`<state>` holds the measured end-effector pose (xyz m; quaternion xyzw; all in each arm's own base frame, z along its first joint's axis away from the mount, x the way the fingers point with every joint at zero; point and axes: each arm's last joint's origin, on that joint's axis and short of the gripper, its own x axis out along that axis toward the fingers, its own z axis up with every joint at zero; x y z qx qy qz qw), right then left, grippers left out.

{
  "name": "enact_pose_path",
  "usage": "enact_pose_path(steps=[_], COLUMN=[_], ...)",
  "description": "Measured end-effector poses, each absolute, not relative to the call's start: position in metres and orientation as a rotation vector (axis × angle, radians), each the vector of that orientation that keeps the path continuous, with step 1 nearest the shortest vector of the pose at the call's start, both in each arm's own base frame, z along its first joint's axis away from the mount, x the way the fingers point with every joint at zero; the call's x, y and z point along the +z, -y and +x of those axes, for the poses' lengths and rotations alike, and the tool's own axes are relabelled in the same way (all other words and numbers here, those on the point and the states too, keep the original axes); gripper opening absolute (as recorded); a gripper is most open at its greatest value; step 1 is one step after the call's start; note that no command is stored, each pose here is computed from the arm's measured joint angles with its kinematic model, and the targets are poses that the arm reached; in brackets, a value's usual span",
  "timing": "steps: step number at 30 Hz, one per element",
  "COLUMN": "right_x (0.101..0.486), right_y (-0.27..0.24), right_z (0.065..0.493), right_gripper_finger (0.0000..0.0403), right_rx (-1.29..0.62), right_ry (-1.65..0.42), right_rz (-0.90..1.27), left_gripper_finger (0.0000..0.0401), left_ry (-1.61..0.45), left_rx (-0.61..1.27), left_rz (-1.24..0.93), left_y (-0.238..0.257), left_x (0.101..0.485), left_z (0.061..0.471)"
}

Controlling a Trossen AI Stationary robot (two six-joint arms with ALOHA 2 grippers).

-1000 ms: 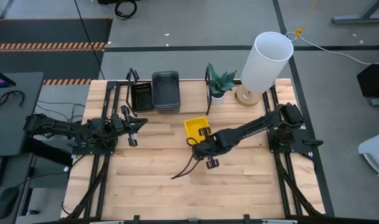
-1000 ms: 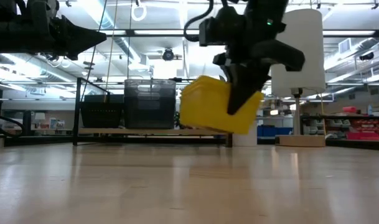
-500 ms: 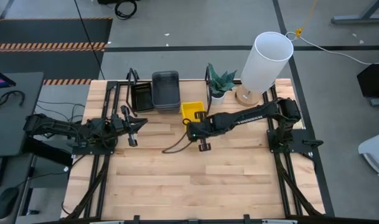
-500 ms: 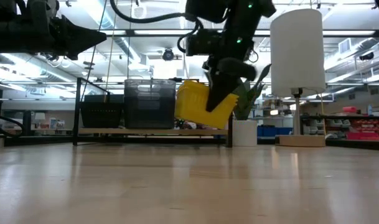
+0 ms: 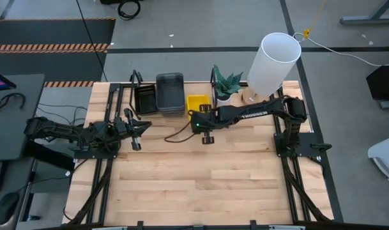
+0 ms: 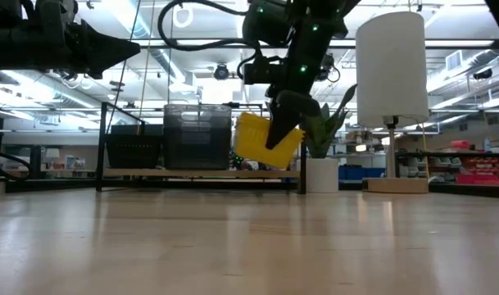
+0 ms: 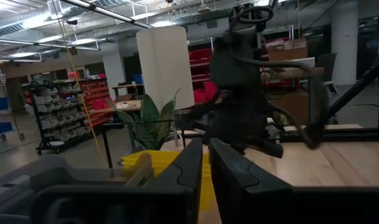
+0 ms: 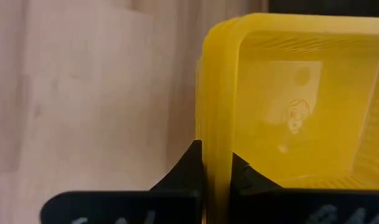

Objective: Stack baskets on shelf by color
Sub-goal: Put the stacked yellow bins on the shelf

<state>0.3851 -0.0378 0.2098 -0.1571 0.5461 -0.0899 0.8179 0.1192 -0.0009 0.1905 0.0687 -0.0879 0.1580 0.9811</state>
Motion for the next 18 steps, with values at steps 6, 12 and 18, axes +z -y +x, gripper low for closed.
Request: enact_pose_path(steps=[6,12,18], right_x=[0.212,0.213,0.214], right_y=[0.06,0.071,0.073], right_z=[0.387,0.387,0.388], right_gripper_finger=[0.0016,0.0018,0.0021], right_rx=[-0.24,-0.258,-0.295], right_ry=[-1.124,-1.113,-1.106], right_rz=[-0.328,-0.346,-0.371], left_gripper_finger=[0.0031,0.0034,0.004], left_ry=[0.177,0.177,0.177], left_rx=[0.318,0.318,0.318], left_rz=[0.138,0.138,0.138], left_y=[0.001,0.001,0.001], left_x=[0.191,0.191,0.191], left_z=[0.119,0.119,0.119])
